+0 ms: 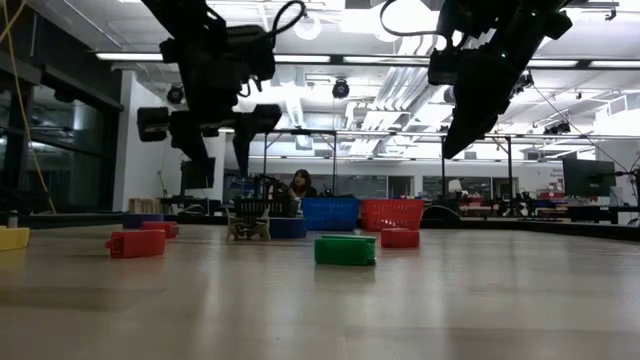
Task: Pick and place Stapler, Stapler remover, tape
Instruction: Put the light gray staple remover into the red bin
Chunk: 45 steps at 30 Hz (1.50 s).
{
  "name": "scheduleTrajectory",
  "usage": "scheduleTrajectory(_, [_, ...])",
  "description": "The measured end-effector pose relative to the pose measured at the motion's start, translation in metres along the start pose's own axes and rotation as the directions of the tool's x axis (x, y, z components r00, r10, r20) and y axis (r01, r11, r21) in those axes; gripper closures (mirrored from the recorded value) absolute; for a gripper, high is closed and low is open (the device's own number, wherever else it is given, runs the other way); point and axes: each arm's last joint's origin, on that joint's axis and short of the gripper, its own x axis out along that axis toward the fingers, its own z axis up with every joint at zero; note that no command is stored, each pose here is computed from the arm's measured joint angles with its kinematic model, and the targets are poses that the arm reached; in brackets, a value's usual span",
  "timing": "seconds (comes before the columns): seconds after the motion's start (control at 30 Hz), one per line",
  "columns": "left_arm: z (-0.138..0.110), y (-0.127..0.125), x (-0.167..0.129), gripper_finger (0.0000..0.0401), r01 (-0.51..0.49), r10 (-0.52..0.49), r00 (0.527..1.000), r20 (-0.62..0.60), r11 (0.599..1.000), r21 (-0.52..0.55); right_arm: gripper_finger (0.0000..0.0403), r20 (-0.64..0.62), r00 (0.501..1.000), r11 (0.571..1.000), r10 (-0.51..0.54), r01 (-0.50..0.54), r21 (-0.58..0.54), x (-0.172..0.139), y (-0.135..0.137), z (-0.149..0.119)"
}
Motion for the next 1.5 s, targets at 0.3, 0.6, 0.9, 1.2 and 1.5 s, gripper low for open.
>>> scheduleTrajectory(0.3, [0.019, -0.004, 0.033, 0.0181, 0.074, -0.058, 0.994, -0.088, 0.979, 0.191, 0.0201, -0.002, 1.0, 1.0, 0.001, -0.001, 0.002, 0.0, 0.0, 0.0])
scheduleTrajectory(0.6, [0.019, 0.001, 0.049, 0.0181, 0.049, -0.03, 0.994, -0.101, 0.98, 0.191, 0.0201, -0.012, 1.0, 1.0, 0.023, -0.023, 0.002, 0.0, 0.001, -0.001])
scheduleTrajectory(0.9, [0.02, 0.005, 0.052, 0.0181, 0.017, -0.004, 0.996, -0.084, 0.987, 0.161, 0.0201, -0.017, 1.0, 1.0, 0.026, -0.026, 0.002, 0.0, 0.001, -0.001])
scheduleTrajectory(1.2, [0.015, 0.003, 0.071, 0.0181, 0.071, -0.063, 0.995, -0.076, 0.992, 0.107, 0.0201, -0.02, 0.999, 1.0, 0.027, -0.027, 0.002, 0.0, 0.001, -0.002])
scheduleTrajectory(1.5, [0.017, 0.003, 0.071, 0.0181, 0.073, -0.071, 0.997, -0.024, 0.993, 0.092, 0.0201, -0.02, 0.999, 1.0, 0.027, -0.027, 0.002, 0.0, 0.001, -0.002])
